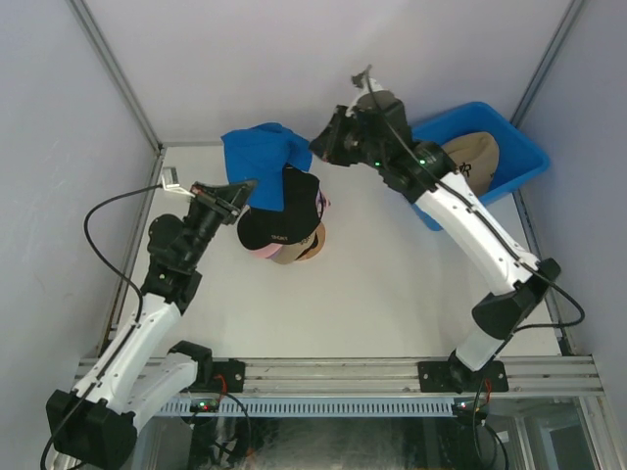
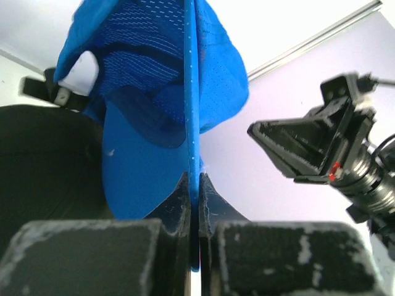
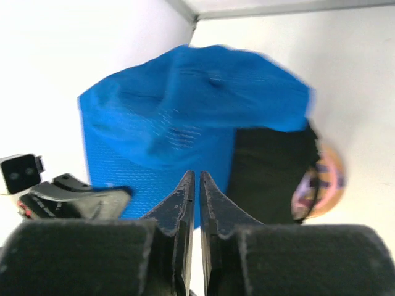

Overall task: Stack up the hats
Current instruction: Stack the hat on the hat.

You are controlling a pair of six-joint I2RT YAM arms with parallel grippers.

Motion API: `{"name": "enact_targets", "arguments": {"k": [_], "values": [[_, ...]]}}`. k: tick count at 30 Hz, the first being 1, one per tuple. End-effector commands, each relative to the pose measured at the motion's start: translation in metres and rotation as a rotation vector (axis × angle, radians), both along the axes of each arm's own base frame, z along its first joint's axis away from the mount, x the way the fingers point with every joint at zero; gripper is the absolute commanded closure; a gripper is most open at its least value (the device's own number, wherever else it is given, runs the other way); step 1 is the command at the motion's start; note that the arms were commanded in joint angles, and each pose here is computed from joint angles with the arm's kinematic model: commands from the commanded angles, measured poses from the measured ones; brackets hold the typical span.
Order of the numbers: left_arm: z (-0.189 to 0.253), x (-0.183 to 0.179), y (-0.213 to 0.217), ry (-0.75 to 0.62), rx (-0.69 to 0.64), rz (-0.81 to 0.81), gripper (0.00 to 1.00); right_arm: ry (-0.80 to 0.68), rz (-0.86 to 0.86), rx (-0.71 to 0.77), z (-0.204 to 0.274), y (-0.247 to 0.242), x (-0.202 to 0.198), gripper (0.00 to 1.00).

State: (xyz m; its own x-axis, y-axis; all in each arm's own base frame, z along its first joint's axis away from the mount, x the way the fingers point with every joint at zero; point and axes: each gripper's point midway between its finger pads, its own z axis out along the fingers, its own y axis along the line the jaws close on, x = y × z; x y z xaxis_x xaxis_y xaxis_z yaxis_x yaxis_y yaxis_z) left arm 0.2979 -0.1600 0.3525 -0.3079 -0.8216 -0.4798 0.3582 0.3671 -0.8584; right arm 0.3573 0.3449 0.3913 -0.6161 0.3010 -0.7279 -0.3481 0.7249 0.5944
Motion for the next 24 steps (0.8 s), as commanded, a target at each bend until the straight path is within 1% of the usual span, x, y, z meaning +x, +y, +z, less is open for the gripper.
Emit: {"name": "enact_targets", "arguments": {"k": [1,4,8,11,14,17,21,24], "values": [[0.067,-0.003,-0.001,-0.149,-0.088,-0.055,1.0,-0.145,-0.112,0.063,0.048,-0.06,0.011,0.91],[0.085,-0.003,-0.012,-0.171,-0.121,-0.126,1.0,-0.151,-0.147,0.08,0.047,-0.085,0.015,0.81],[0.11,-0.007,-0.025,-0.197,-0.183,-0.237,1.0,-0.17,-0.153,0.129,0.049,-0.109,0.015,0.72],[0.127,-0.015,-0.032,-0.215,-0.23,-0.319,1.0,-0.166,-0.141,0.156,0.037,-0.123,0.016,0.66],[0.142,-0.027,-0.039,-0.23,-0.272,-0.414,1.0,-0.188,-0.143,0.225,0.036,-0.145,0.02,0.58],[0.148,-0.041,-0.047,-0.228,-0.296,-0.53,1.0,-0.223,-0.123,0.317,0.045,-0.165,0.018,0.51],[0.144,-0.054,-0.053,-0.202,-0.307,-0.631,1.0,-0.263,-0.017,0.391,0.06,-0.169,0.009,0.49],[0.14,-0.063,-0.056,-0.185,-0.303,-0.682,1.0,-0.277,0.049,0.441,0.07,-0.17,0.001,0.46]]}}
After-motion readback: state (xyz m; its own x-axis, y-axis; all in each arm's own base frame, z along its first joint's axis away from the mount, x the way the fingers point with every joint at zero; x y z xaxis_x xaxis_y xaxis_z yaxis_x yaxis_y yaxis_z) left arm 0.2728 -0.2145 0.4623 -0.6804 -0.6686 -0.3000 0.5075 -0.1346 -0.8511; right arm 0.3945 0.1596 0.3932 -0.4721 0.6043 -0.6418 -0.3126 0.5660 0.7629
